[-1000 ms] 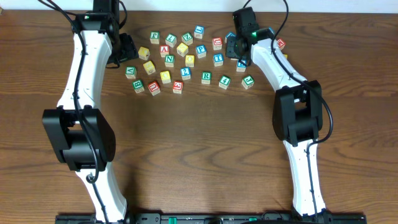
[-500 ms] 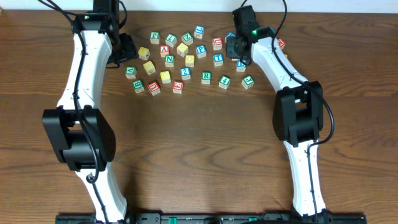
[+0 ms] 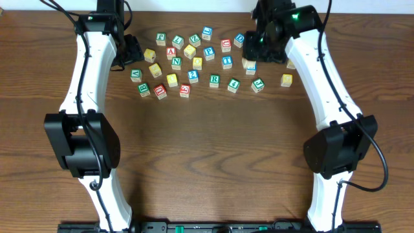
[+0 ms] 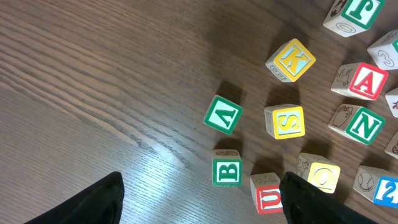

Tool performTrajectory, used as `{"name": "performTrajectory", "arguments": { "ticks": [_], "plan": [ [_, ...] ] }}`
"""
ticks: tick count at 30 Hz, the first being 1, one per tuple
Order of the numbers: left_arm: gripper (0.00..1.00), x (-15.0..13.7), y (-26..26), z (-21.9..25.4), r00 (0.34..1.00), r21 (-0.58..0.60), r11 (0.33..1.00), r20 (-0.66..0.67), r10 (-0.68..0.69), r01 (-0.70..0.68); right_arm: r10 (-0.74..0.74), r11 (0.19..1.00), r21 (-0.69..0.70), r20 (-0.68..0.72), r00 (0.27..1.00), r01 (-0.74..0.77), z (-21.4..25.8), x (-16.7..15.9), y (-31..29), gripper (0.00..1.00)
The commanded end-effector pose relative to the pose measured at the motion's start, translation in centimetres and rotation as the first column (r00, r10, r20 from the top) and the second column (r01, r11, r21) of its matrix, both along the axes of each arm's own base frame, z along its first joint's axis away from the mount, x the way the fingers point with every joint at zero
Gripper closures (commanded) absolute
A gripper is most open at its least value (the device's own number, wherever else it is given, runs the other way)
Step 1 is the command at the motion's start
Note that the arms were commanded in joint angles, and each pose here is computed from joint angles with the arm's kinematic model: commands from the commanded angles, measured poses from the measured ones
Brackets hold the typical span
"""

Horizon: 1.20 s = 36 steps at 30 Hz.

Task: Spell out CORL
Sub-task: 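Grasp the yellow-faced C block with the right gripper, then carry the C block toward the open table front and lower it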

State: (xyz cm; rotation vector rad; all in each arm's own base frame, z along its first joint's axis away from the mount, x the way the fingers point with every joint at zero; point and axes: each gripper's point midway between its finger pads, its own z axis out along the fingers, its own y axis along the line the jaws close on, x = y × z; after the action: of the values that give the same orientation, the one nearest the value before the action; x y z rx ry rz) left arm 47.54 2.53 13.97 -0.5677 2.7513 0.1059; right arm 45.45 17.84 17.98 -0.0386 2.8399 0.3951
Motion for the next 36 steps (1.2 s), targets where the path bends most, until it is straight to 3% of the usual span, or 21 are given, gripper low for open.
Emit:
{"name": "performTrajectory", "arguments": {
  "ticks": [1, 8, 13, 19, 21, 24, 36],
  "plan": [
    [0.21, 0.1, 0.1, -0.3, 1.000, 0.010, 1.000, -0.008, 0.000, 0.000, 0.074, 0.997, -0.015, -0.131, 0.989, -0.077, -3.1, -3.0, 2.0, 0.84],
    [0.21, 0.1, 0.6, -0.2, 1.000, 0.018, 1.000, -0.004, 0.008, -0.008, 0.187, 0.977, -0.053, -0.261, 0.947, -0.207, -9.2, -8.2, 6.1, 0.84],
    [0.21, 0.3, 3.6, 0.0, 0.998, 0.043, 0.997, 0.014, 0.068, -0.068, 0.271, 0.956, -0.046, -0.235, 0.933, -0.290, -11.5, -10.0, 9.6, 0.84],
    [0.21, -0.9, 8.3, -0.1, 0.986, 0.042, 0.985, 0.001, 0.169, -0.168, 0.180, 0.972, -0.116, -0.179, 0.967, -0.203, -14.1, -11.3, 12.5, 0.84],
    [0.21, -1.4, 9.3, -0.2, 0.981, 0.037, 0.980, -0.009, 0.194, -0.194, 0.209, 0.961, -0.141, -0.181, 0.961, -0.236, -15.1, -12.7, 13.2, 0.84],
    [0.21, -1.7, 9.6, -0.3, 0.980, 0.037, 0.979, -0.017, 0.201, -0.200, 0.204, 0.949, -0.209, -0.166, 0.965, -0.236, -15.7, -13.5, 13.2, 0.83],
    [0.21, -1.6, 9.6, -0.3, 0.980, 0.037, 0.979, -0.016, 0.201, -0.200, 0.185, 0.948, -0.224, -0.185, 0.965, -0.224, -15.7, -14.5, 13.3, 0.80]
  ]
}}
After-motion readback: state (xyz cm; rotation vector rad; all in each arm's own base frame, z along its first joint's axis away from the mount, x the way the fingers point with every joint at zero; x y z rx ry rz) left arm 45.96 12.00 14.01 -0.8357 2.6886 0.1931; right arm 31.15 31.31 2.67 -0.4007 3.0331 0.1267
